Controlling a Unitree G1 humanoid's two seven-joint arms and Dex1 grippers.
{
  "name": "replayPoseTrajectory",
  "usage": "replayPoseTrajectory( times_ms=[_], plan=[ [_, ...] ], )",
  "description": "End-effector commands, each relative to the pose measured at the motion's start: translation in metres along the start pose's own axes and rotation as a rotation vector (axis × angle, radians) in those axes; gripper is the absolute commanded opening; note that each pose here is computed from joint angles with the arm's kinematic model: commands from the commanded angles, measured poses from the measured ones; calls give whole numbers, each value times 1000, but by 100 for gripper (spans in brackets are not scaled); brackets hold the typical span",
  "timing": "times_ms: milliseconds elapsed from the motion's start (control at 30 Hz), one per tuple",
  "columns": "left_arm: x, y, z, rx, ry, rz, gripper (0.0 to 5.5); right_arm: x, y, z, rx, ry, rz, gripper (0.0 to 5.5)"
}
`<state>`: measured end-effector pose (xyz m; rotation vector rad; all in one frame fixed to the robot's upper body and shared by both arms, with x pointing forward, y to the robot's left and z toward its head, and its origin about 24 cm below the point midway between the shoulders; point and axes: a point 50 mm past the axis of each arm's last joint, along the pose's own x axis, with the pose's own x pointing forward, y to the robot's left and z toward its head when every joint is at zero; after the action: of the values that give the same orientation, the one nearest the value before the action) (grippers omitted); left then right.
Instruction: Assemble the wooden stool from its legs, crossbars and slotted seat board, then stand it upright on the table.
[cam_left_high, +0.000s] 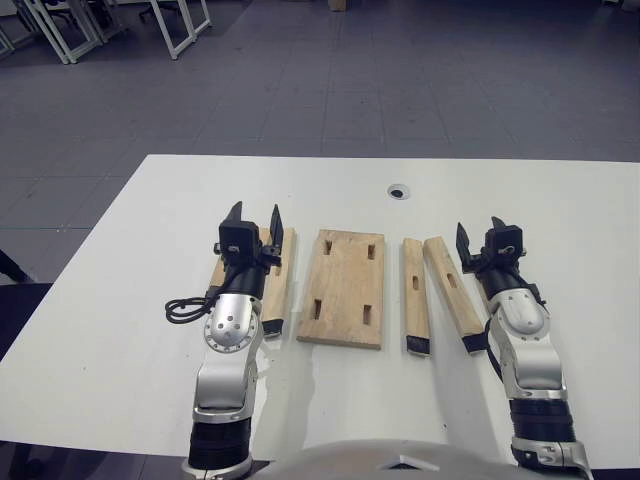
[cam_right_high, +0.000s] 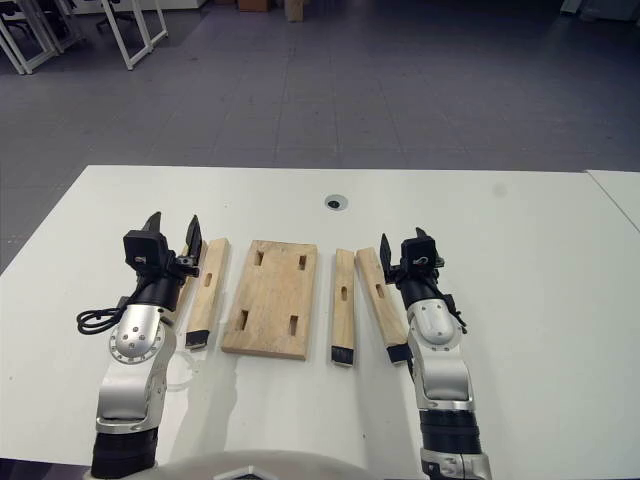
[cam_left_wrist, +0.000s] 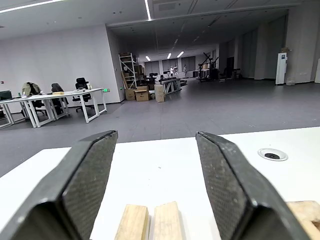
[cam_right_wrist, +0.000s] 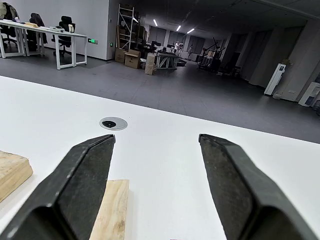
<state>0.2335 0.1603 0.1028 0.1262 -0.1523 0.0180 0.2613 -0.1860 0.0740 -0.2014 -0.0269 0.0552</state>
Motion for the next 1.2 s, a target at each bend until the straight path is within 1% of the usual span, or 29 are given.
replayPoseTrajectory(
  times_ms=[33, 233, 400, 667, 867, 1200],
  plan=[
    [-5, 2, -9, -9, 52, 26, 289, 1, -3, 2, -10, 0, 6, 308],
    [-11, 11, -16, -20, 85, 65, 289, -4, -13, 2, -24, 15, 8, 308],
    [-14, 8, -17, -17, 94, 55, 289, -10, -24, 3, -43, 35, 23, 308],
    [-20, 9, -26, 14, 133, 26, 289, -15, -28, -6, -63, 73, 10, 308],
    [-14, 6, -22, 6, 110, 20, 289, -16, -25, -8, -56, 77, 8, 308],
    [-14, 7, -21, 1, 111, 27, 289, -20, -23, -12, -63, 95, 13, 308]
  ],
)
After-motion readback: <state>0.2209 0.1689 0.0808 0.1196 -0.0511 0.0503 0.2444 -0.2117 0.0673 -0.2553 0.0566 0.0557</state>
